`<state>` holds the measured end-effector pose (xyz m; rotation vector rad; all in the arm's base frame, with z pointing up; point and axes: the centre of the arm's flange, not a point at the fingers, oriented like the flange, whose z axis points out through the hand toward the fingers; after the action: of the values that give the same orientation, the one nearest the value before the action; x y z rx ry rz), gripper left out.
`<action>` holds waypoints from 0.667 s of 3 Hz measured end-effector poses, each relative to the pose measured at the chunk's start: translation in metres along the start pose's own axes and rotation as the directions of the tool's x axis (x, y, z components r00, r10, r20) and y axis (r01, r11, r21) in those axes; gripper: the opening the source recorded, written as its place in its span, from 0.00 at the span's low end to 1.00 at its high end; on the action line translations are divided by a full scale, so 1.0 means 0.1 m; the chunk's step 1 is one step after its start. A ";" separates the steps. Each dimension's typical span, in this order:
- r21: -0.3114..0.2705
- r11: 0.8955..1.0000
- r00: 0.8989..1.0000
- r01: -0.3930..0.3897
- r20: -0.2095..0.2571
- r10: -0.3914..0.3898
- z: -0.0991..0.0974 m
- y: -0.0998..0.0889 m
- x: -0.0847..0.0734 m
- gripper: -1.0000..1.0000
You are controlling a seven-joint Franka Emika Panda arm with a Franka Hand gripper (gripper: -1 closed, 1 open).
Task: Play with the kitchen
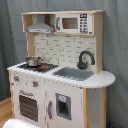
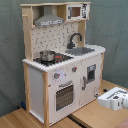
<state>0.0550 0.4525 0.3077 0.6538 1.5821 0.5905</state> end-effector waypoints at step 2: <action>-0.027 0.999 0.999 -0.042 -0.030 0.042 0.34 0.19 0.23 1.00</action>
<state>0.0887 0.4823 0.3015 0.6620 1.5879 0.6545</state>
